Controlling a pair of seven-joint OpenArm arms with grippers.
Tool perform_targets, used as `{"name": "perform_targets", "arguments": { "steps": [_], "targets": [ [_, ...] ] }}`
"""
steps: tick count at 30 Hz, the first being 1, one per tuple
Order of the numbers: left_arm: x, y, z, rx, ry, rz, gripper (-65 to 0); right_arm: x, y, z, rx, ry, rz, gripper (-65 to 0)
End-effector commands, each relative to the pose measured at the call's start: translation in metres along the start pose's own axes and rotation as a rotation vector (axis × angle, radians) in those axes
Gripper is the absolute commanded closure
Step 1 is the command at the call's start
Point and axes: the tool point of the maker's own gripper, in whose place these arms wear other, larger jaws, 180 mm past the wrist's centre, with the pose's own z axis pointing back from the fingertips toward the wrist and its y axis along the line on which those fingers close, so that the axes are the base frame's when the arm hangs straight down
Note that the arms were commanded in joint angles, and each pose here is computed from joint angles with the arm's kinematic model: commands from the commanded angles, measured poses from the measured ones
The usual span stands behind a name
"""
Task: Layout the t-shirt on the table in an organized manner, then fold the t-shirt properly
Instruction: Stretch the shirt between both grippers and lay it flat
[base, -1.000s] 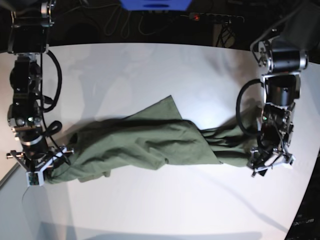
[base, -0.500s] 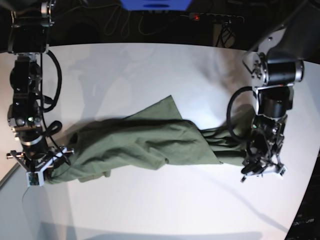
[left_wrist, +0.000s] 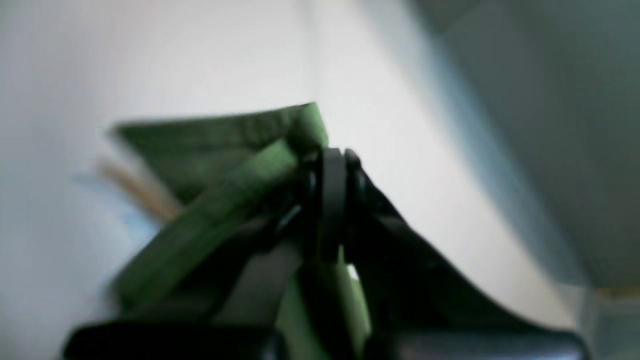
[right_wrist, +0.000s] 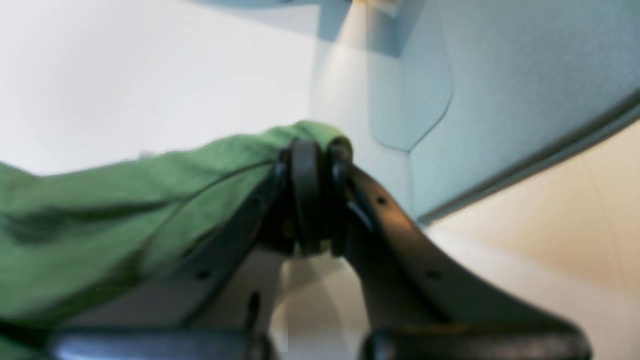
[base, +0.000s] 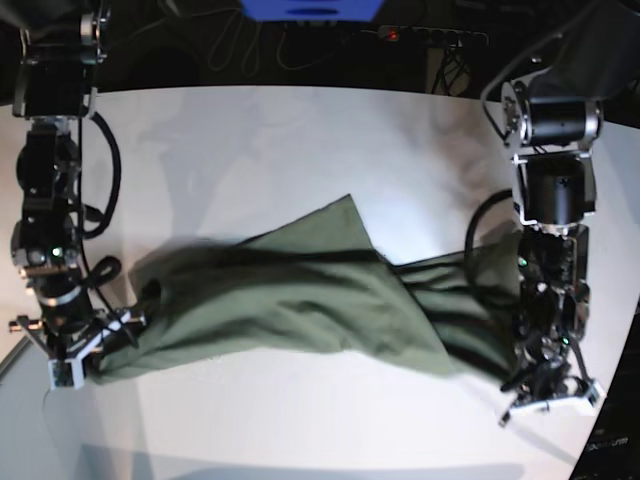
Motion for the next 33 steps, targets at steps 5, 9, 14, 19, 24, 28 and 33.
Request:
{"name": "perform_targets", "arguments": {
  "steps": [5,9,14,19,24,28,33],
  "targets": [
    [0.041,-0.042,0.036,-0.153,-0.093,-0.021,0.0,0.026,-0.012,0.001,-0.025,-0.078,0.013,0.0],
    [0.03,-0.009,0.072,-0.141,-0.109,-0.03,0.0,0.023,-0.012,0.002,-0.025,-0.071,0.014,0.0],
    [0.006,0.067,0.119,-0.028,-0.089,0.011,0.0,0.015,-0.01,0.003,-0.021,-0.054,0.016,0.0],
    [-0.04,0.134,0.149,0.083,0.038,0.138,0.0,0.01,-0.008,0.004,-0.016,-0.044,0.011,0.0],
    [-0.095,0.181,0.16,0.194,0.176,0.231,-0.2,0.003,-0.005,0.007,-0.011,-0.031,0.013,0.0],
    [-0.124,0.204,0.168,0.252,0.252,0.349,-5.7,0.002,-0.005,0.007,-0.01,-0.03,0.013,0.0],
    [-0.133,0.212,0.184,0.263,0.285,0.455,-18.4,-0.01,-0.002,0.011,-0.003,-0.003,0.016,0.0]
  ]
}}
